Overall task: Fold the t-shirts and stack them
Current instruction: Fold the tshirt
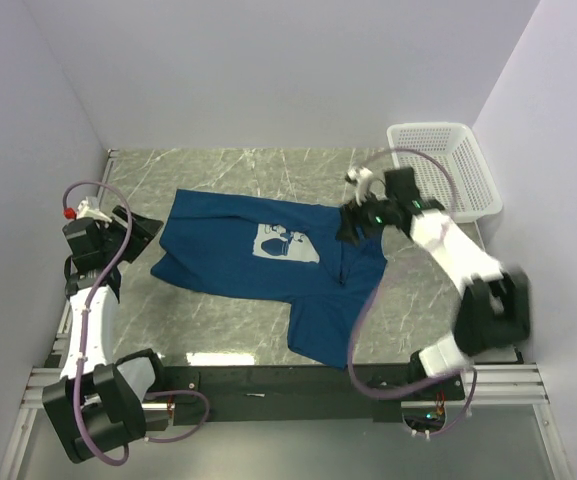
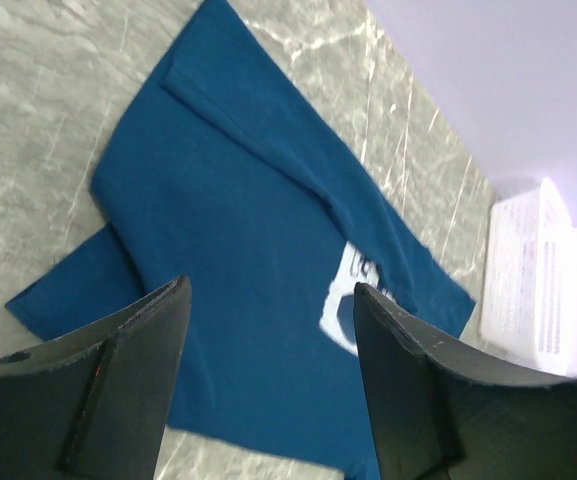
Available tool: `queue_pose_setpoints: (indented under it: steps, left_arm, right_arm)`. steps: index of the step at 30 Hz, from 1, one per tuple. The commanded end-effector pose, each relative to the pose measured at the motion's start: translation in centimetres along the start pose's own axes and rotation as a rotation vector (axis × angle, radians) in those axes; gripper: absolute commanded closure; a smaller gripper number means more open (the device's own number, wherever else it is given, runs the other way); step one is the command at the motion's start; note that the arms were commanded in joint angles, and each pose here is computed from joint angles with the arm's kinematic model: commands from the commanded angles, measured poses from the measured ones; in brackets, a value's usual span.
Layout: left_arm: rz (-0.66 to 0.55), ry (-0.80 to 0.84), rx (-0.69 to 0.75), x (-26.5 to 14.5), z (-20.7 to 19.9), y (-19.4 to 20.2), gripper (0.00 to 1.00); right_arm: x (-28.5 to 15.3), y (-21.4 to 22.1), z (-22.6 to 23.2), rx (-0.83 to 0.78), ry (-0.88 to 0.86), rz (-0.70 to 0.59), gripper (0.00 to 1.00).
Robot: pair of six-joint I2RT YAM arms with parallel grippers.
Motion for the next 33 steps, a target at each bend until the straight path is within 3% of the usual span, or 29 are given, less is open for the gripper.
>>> queue_pose_setpoints:
  steps: [1,9,15,23,33]
  left_arm:
    - [0.018,0.053,0.067,-1.5,-1.0,0.3,0.29]
    - [0.073,0.095,0.076,-2.7,-0.6,2.2,0.29]
    - [0.083,0.115,0.085,-2.9,-0.9,2.2,0.29]
    - [0.085,0.113,0.082,-2.7,-0.8,2.3,0.29]
    - [0.092,0.115,0.078,-2.6,-0.7,2.3,0.29]
  right_arm:
    - [5.4,1.1,-1.9,0.307,-0.103,0.168,0.29]
    - [10.3,3.0,-5.5,0.478,0.022,0.309,0.33]
    - [11.6,4.1,-5.3,0.51,-0.018,0.34,0.39]
    - [11.8,4.0,-4.6,0.521,-0.075,0.342,0.52]
    - [9.7,1.4,-3.8,0.413,-0.045,0.254,0.77]
Point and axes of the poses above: each gripper's point midway between its finger pads, its own x axis out along the fingers, its own z axis along the line the jaws close on, y = z × x, the point moved 7 cm from there along -x, back along the fingers, and after that the axes turned 6 degrees about -x, right-handed, at the moved point
